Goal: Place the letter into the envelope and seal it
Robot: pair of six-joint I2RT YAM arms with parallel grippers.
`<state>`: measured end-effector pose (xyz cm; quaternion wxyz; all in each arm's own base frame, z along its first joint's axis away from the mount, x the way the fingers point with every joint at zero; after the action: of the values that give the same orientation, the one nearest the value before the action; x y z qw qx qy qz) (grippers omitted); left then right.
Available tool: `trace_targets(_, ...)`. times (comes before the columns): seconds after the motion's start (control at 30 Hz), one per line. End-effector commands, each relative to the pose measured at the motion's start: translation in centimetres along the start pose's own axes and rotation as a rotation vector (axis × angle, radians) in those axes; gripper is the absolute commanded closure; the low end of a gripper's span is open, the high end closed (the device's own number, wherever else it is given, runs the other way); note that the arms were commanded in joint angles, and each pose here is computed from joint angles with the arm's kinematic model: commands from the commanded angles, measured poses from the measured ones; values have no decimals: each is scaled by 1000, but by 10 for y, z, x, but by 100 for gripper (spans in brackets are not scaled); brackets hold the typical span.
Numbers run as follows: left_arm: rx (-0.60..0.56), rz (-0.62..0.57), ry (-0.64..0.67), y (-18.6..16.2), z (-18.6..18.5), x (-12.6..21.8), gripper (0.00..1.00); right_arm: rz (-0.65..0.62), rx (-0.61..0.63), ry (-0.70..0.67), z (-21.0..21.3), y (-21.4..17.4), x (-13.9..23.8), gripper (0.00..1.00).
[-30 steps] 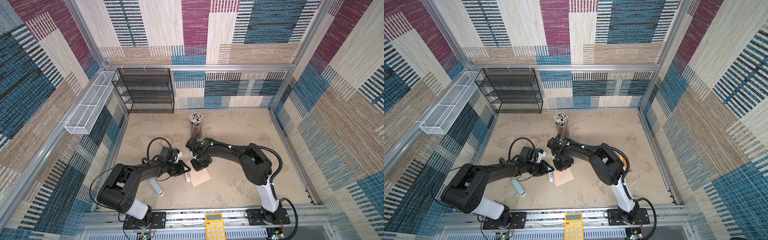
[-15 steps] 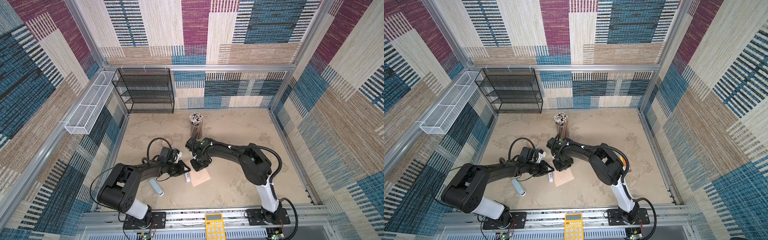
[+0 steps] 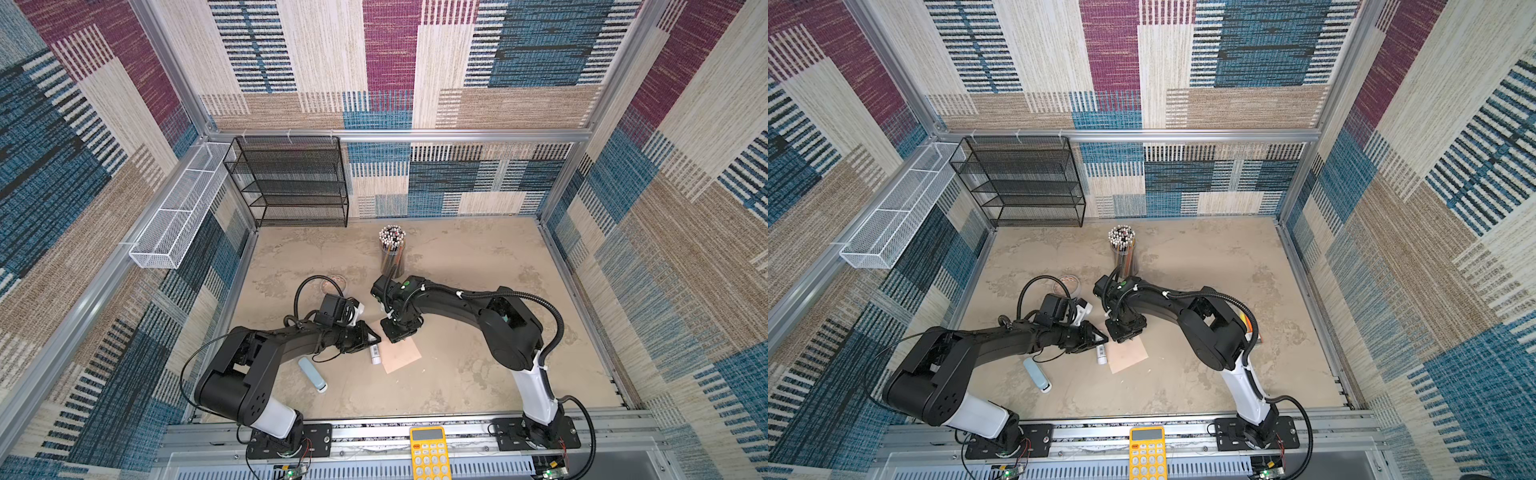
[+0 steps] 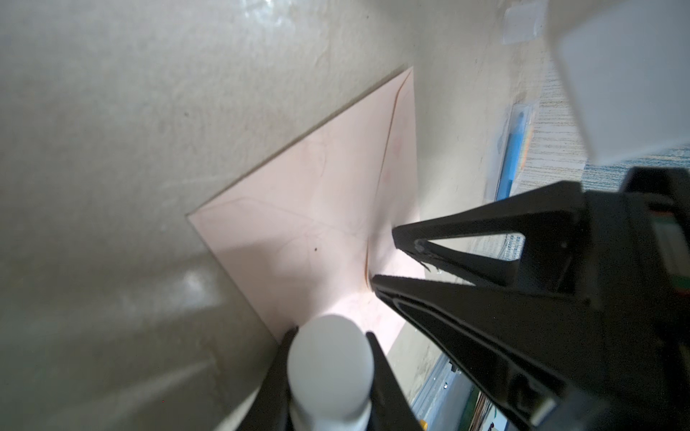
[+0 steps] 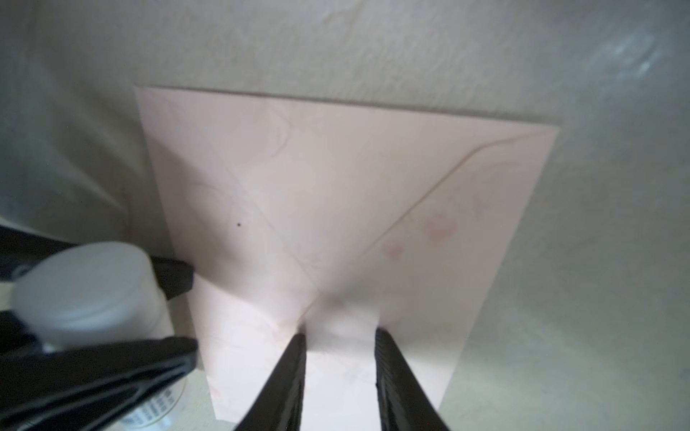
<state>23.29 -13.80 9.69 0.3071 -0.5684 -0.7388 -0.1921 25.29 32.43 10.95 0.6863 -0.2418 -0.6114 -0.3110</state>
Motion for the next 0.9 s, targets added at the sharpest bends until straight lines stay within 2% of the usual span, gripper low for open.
trace_targets(0.0, -11, -2, -2, 0, 0, 0, 100, 69, -2, 39, 2, -6, -29, 64)
trace_targets(0.47, -11, -2, 0, 0, 0, 0, 100, 69, 1, 23, 1, -7, -27, 63)
trace_targets(0.87, -10, 4, -1, 0, 0, -1, 100, 68, 9, 1, 0, -5, -23, 73)
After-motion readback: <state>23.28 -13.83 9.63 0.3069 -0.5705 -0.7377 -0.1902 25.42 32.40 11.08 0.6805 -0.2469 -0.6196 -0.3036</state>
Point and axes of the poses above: each gripper's point midway between its finger pads, its own x axis back along the fingers, its own z axis along the line the jaws close on, y = z × x, the point moved 10 cm from there along x, back along the fingers, and after that the axes turned 15 degrees about x, right-handed, at the moved point
